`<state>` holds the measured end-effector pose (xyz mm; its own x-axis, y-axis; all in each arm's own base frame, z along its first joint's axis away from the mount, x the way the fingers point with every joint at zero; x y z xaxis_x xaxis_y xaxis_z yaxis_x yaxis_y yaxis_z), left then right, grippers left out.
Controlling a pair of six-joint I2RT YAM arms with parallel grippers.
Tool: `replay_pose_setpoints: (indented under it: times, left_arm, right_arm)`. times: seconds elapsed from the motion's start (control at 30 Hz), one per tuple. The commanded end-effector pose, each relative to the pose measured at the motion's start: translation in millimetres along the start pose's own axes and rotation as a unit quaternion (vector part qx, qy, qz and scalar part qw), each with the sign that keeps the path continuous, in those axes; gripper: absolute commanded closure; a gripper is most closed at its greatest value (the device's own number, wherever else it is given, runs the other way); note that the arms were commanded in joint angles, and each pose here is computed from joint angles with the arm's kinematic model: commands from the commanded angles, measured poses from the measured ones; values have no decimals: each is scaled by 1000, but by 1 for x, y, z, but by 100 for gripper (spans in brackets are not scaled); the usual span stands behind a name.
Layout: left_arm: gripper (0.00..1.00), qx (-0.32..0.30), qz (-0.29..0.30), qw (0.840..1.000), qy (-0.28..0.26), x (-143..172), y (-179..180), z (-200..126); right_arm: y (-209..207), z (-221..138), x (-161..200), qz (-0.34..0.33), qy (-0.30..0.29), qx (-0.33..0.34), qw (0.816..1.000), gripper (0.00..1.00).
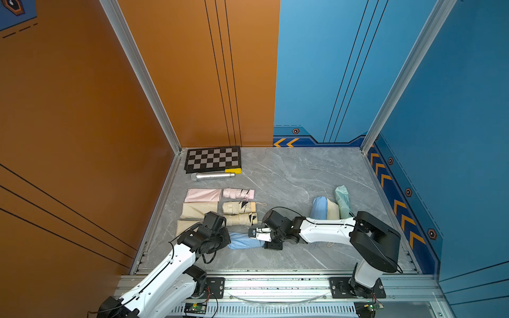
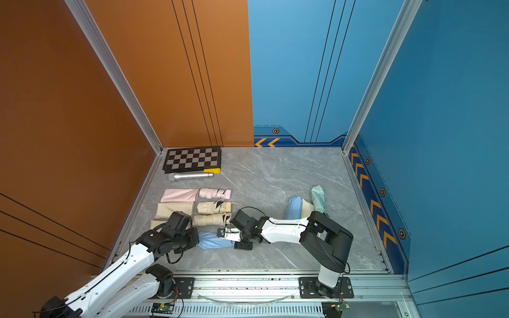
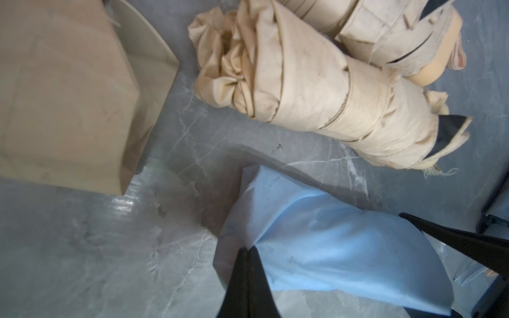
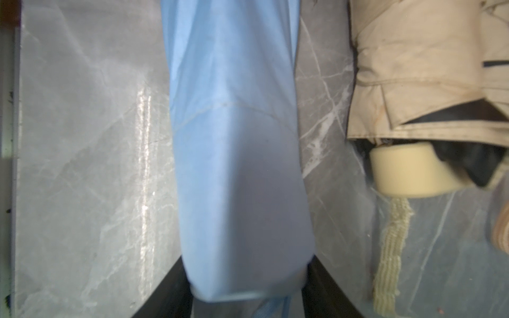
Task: Take umbrellas out of sleeves
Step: Take out the umbrella from the umbrella sleeve.
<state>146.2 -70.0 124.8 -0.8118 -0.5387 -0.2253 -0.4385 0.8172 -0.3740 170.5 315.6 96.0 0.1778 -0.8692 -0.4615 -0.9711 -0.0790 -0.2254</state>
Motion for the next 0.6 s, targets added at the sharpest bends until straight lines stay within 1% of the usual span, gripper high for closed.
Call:
replay_pose_setpoints:
  times: [0.0,0.23,0.33,0.4,0.57]
  left_arm:
    - [100,-47,4,998,-31,-6,10,-7]
    - [100,-56,5,998,-41,-8,11,-9]
    - [100,-44,3,998,-36,-9,7,-11]
    - [89,-32,12,999,-31,-9,3,-14]
    - [69,3,11,1000,-20,-8,-4,-17]
  right_arm:
    - [7,-5,8,6,17,-6,1000,64]
    - [7,-9,10,9,17,-7,1000,64]
    - [7,-9,9,9,14,-11,1000,64]
    - [6,-7,8,10,14,-13,1000,64]
    - [6,-3,7,9,16,-17,1000,65]
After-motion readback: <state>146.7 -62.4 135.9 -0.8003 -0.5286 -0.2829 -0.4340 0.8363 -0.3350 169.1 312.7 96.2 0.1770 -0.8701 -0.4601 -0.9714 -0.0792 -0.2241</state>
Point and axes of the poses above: each gripper's point midway between its finger pads, its own z axis out along the fingers, its own y axis along the line the jaws close on, x = y × z, the point moved 8 cm from there along -z, back along the fingers, and after that the axes turned 8 degrees about -z, right-handed, at the moved point
